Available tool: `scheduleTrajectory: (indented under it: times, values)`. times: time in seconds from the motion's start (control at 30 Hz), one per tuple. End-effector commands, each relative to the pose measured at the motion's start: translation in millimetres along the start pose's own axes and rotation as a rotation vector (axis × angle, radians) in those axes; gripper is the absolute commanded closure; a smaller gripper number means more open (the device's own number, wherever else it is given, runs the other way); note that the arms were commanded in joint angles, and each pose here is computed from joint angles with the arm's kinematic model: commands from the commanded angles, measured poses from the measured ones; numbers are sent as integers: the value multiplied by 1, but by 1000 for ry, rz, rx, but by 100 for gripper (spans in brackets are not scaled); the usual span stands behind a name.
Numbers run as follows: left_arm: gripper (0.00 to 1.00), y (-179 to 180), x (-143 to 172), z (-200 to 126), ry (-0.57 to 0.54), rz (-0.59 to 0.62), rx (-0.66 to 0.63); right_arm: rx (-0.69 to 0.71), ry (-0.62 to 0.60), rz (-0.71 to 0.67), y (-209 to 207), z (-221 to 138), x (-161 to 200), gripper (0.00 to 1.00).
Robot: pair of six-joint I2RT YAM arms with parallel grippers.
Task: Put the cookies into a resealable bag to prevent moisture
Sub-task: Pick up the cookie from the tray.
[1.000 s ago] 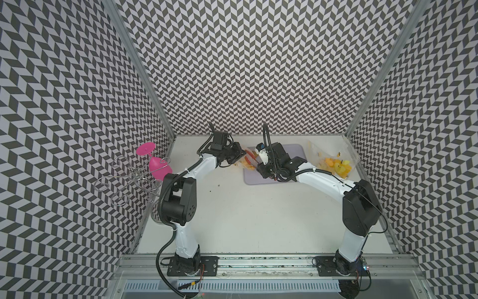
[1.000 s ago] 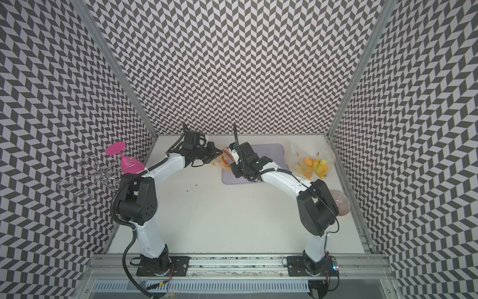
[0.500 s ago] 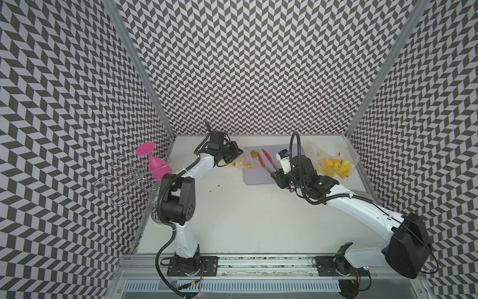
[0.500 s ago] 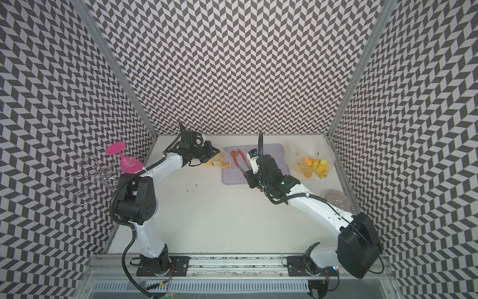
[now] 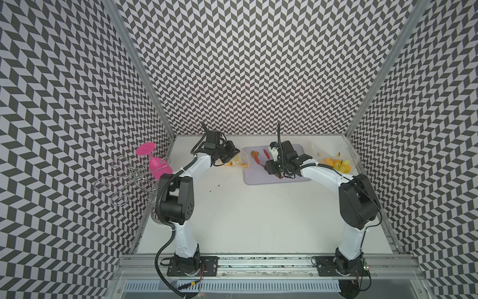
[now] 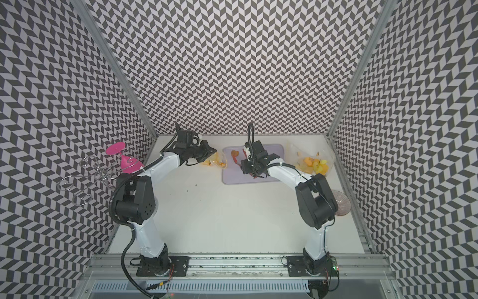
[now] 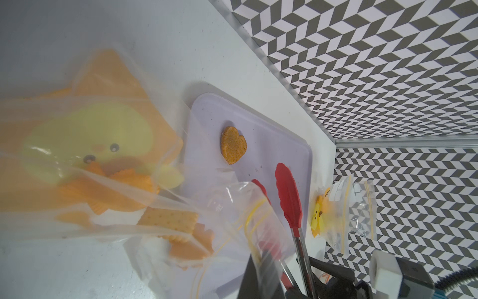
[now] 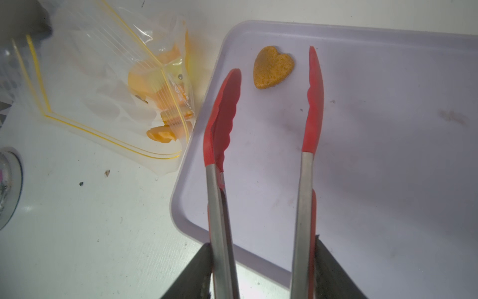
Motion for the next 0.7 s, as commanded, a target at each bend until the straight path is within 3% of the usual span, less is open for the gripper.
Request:
scheduleTrajectory:
  times: [0.0,0.23,0.67]
  values:
    - [100,-13,-5,-16,-26,30,35,-19,-10,-18,3,8,-14,37]
    - [100,-14,-6,-18,-32,31,37,37,28,-39,-3,35,-20,35]
    - [100,-15,-7,-18,-34,28,37,-4,93,-43,-2,70,-27,47]
Point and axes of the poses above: each gripper's point midway between its finger pads, its own z axis out along the fingers, its own y axis along the line the jaws close on, x = y × z, the point moved 9 cm from there along -z, back along the fingers, and after that the axes turned 7 degrees about z, right-handed, at the moved point
